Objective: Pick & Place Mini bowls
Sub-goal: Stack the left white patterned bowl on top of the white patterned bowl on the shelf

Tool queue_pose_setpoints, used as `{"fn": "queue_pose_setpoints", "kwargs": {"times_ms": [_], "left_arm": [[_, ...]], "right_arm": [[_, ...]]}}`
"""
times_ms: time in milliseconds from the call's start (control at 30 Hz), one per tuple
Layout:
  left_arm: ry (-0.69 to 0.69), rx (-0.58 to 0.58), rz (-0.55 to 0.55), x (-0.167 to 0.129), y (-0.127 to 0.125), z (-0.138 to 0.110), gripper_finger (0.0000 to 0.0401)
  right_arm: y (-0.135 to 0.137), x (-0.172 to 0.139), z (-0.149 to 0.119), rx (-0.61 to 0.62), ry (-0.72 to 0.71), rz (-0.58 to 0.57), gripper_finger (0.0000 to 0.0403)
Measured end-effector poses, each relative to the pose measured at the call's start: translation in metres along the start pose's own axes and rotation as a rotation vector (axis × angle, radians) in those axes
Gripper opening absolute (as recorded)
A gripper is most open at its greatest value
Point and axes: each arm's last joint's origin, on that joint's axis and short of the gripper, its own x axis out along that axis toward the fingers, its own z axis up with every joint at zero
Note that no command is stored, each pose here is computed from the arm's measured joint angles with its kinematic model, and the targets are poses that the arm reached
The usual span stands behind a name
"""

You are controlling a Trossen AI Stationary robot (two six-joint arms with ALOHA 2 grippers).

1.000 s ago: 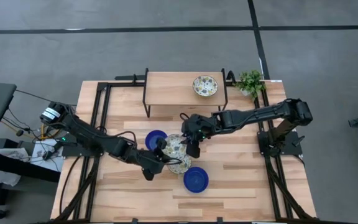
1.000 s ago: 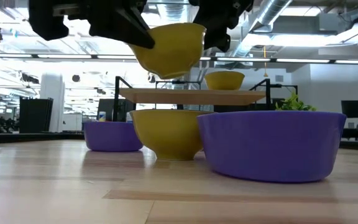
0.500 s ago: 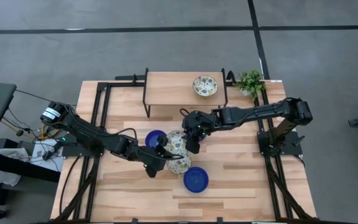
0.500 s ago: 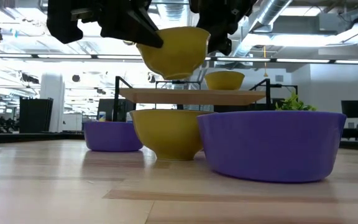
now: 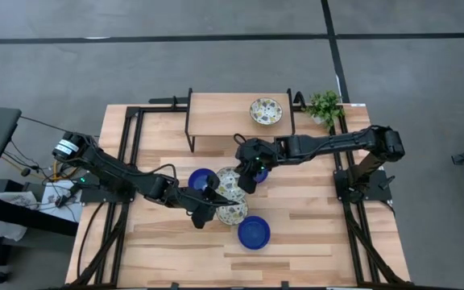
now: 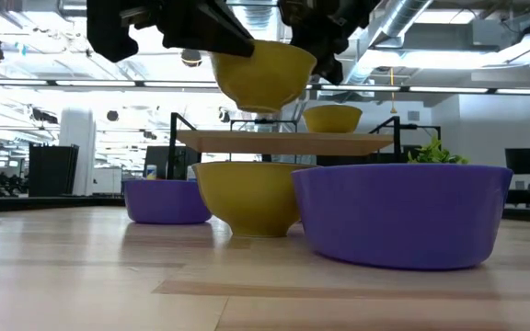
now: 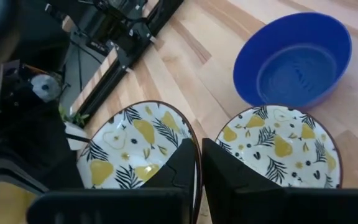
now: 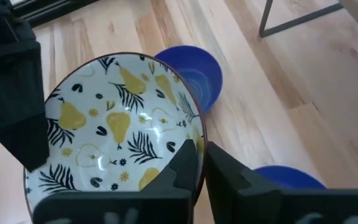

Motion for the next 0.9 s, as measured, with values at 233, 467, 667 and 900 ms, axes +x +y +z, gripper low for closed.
{"fn": "queue_pose_setpoints", "kwargs": {"times_ms": [233,467,667,900], "left_arm": [[-0.003,0.001,0.010,0.000,0.001,0.000,0.0017],[-0.041,0.045,-0.012,0.000,0.001,0.002,0.0023],[-0.047,0.022,-0.018,0.000,0.001,0.003,0.0034],[-0.036,0.016,-0.022,0.000,0.000,0.002,0.0056]], "right_arm": [[-0.005,0.000,0.000,0.030,0.013,0.002,0.0004],[-0.009,0.000,0.000,0.058,0.046,0.053,0.0001],[-0.011,0.000,-0.001,0.067,0.068,0.087,0.0000],[-0.011,0.000,-0.002,0.072,0.080,0.097,0.0001]]}}
